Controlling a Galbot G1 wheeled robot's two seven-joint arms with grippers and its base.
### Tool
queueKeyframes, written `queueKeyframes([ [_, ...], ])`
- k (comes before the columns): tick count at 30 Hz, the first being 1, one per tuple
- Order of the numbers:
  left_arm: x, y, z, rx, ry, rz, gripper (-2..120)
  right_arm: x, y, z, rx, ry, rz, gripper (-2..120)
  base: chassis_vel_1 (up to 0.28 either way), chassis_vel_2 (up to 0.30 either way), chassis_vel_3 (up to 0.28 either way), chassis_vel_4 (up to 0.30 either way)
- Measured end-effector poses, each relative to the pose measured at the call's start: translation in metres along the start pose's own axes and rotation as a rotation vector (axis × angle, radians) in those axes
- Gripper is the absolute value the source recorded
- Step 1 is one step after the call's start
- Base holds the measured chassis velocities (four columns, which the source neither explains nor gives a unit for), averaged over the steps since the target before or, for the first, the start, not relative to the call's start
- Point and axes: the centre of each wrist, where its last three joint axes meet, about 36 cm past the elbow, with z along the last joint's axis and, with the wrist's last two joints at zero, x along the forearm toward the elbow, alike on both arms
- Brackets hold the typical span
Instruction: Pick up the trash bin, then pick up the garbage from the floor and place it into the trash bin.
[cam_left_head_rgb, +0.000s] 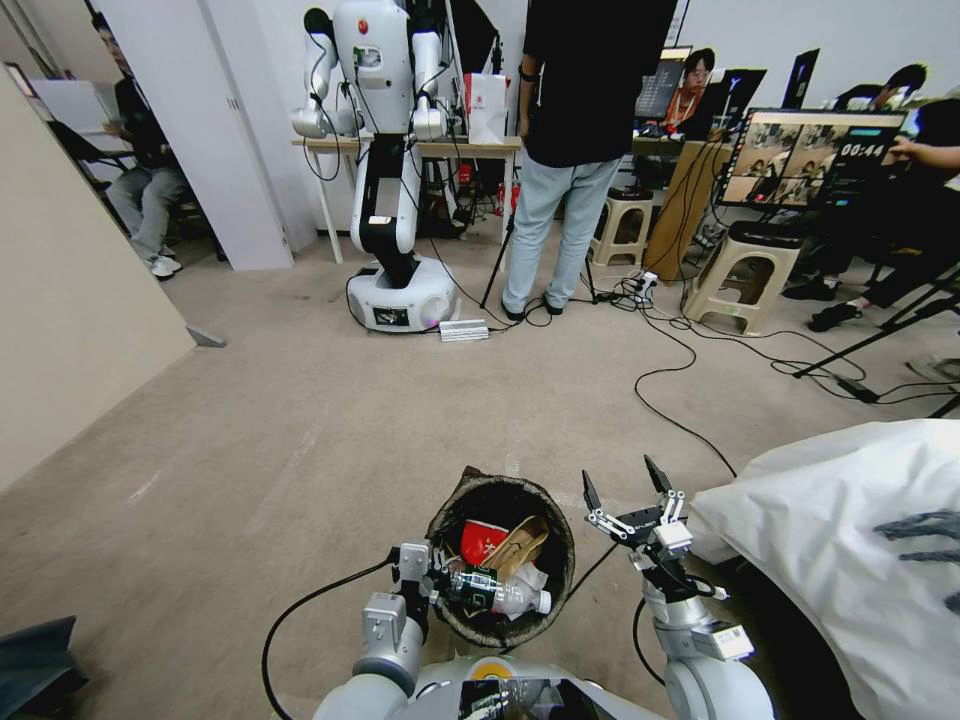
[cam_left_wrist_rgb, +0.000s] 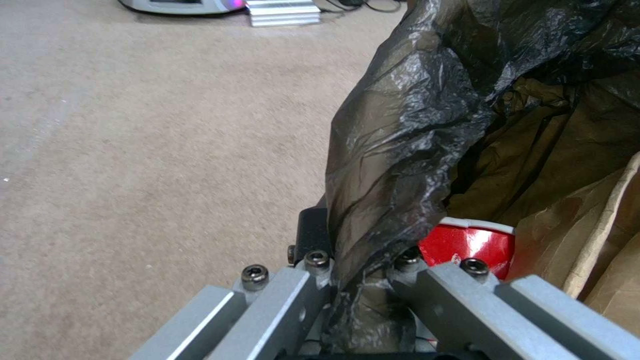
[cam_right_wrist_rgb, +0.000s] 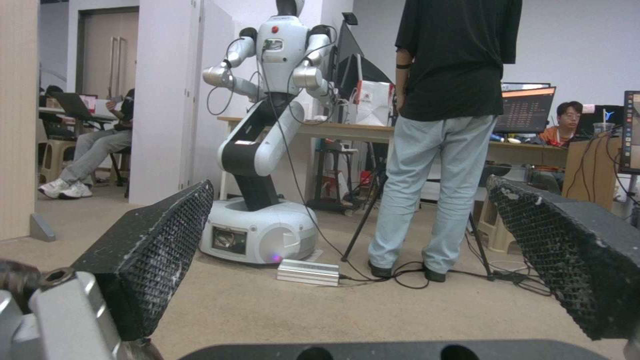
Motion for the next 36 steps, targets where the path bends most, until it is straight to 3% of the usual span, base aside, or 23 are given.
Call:
queueKeyframes([
  [7,-0.011,0.013,-0.010,0.039,-0.007,-0.039,0,-0.001,0.000,-0.002,0.001,-0.004,-0.001,100,0.000,0.000,0.000,0.000],
  [19,-0.045,0.060,-0.014,0.162,0.015,-0.189,0,-0.001,0.004,0.002,-0.008,0.007,-0.018,100,0.000,0.000,0.000,0.000],
  [22,-0.056,0.074,-0.010,0.195,0.038,-0.226,0,-0.001,0.004,0.002,-0.008,0.007,-0.021,100,0.000,0.000,0.000,0.000],
  [36,-0.083,0.094,0.023,0.309,0.190,-0.307,0,-0.003,0.005,0.005,-0.013,0.015,-0.022,100,0.000,0.000,0.000,0.000],
])
